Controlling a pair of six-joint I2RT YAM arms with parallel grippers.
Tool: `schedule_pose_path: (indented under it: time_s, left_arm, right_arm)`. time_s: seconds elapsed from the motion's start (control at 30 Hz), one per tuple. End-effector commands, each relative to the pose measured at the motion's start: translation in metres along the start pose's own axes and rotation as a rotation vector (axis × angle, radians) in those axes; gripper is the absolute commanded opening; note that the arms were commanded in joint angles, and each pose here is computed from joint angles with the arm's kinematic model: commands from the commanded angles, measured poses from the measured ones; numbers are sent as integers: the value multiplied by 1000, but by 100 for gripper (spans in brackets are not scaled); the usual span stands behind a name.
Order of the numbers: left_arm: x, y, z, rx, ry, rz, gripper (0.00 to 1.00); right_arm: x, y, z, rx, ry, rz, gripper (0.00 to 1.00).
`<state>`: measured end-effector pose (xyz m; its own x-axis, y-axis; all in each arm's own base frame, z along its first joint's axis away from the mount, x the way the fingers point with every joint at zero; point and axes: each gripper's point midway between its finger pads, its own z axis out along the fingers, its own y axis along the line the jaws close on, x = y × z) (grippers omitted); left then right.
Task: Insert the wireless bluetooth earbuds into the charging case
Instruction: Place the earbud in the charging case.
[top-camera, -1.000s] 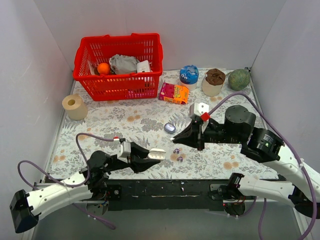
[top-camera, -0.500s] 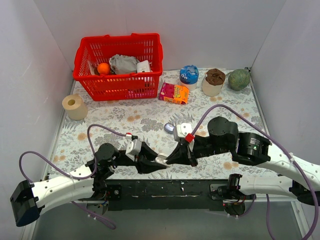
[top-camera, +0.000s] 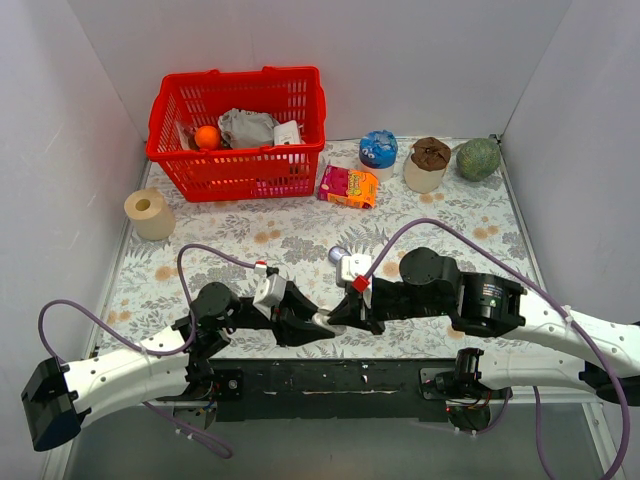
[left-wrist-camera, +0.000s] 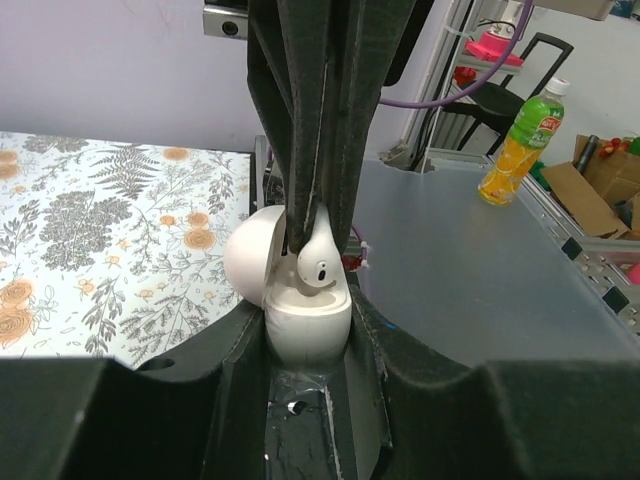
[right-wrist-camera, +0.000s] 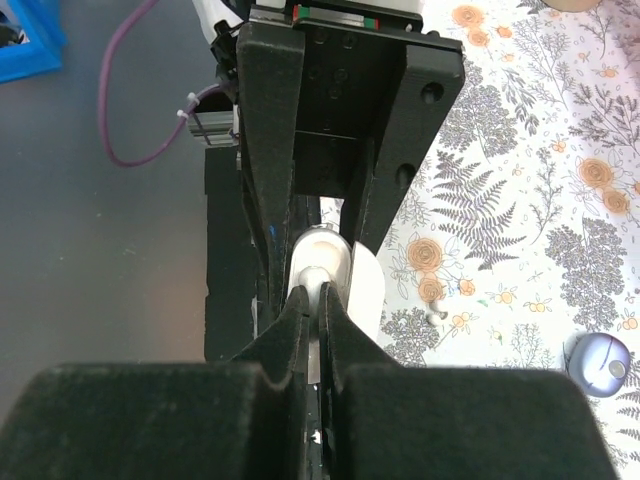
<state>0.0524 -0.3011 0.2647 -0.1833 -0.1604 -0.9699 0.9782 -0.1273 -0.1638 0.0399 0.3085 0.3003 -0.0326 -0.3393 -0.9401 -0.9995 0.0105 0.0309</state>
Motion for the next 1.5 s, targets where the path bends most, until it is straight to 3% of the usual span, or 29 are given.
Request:
schedule_pose_path:
  time_s: [0.0, 1.2, 1.4, 1.47]
  left_arm:
    - [-16, -3, 4, 16, -26, 14, 0]
    - [-27, 0, 5, -5, -63, 24, 0]
    - [-26, 0, 4, -7, -68, 21, 0]
    - [-25, -1, 4, -5, -68, 17, 0]
  right_arm:
    - [-22, -7, 0, 48, -94, -21, 1]
    - [1, 0, 14, 47, -12, 10, 2]
    - [-3, -8, 11, 99, -19, 24, 25]
    - [-5, -10, 10, 112, -25, 24, 29]
